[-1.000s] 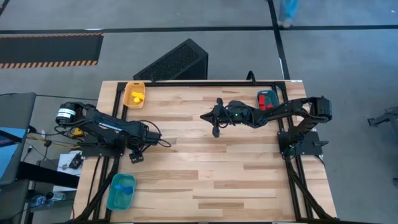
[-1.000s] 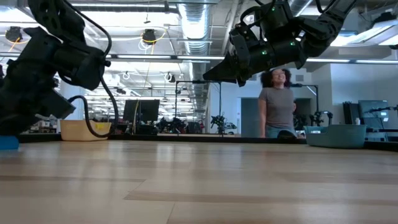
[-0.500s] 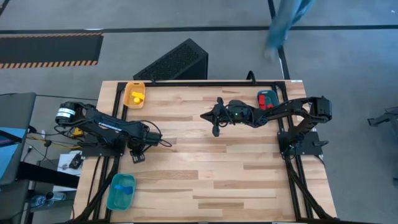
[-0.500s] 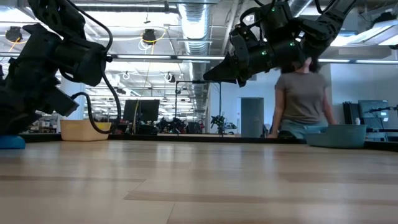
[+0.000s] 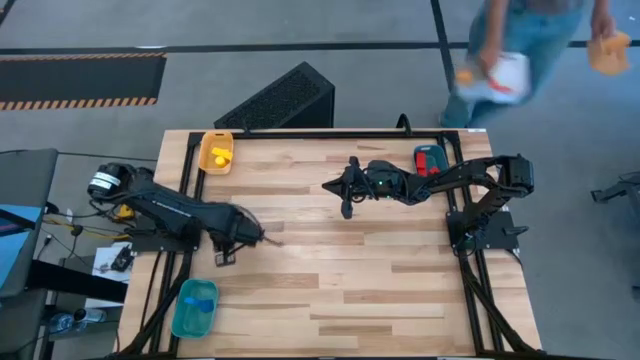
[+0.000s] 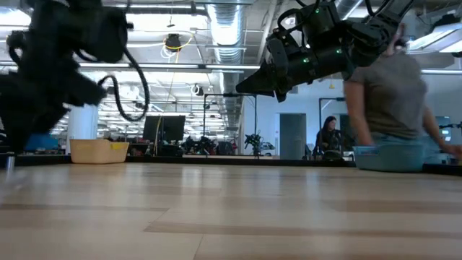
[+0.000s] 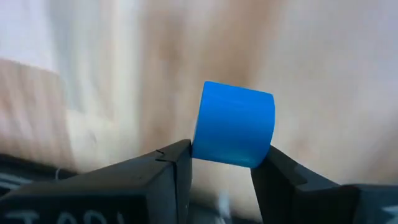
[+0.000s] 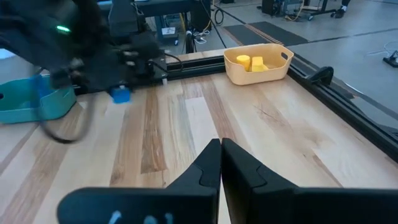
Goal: Sort & place blocks by color
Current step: Put the blue block into the green bin
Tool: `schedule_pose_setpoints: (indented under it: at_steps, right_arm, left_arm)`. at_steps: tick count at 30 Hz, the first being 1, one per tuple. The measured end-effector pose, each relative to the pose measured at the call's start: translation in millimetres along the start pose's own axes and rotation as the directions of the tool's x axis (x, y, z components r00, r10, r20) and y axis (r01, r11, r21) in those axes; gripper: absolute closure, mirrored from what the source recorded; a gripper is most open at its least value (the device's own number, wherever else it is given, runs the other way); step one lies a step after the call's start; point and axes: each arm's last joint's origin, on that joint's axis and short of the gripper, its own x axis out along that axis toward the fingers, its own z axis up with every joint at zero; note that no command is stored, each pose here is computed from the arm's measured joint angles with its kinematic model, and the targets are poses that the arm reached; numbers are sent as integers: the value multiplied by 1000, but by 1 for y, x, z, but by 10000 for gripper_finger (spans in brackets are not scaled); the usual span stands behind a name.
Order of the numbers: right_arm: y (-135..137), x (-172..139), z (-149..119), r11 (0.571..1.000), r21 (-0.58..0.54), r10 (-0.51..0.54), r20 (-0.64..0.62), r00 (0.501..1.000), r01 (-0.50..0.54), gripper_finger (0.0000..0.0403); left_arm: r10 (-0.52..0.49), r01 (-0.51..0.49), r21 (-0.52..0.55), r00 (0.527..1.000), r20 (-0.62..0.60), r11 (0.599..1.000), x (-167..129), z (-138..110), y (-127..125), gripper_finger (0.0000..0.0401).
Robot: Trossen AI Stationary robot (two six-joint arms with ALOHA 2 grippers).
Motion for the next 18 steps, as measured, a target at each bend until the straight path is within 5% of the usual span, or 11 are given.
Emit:
schedule_pose_setpoints:
  at_steps: [4, 10, 18]
  right_arm:
    - [0, 0, 0, 1000, -2, 0, 1, 1000, 0, 368]
    - [0, 0, 1, 1000, -23, 0, 9, 1000, 0, 368]
    - [4, 0, 1, 999, -38, 14, 9, 1000, -14, 368]
  left_arm:
    - [-88, 93, 88, 994, -68, 992, -22, -11, -24, 286]
    - [-286, 288, 56, 957, -51, 956, -49, -20, -64, 280]
    - [-331, 327, -52, 933, -139, 944, -47, -52, -97, 282]
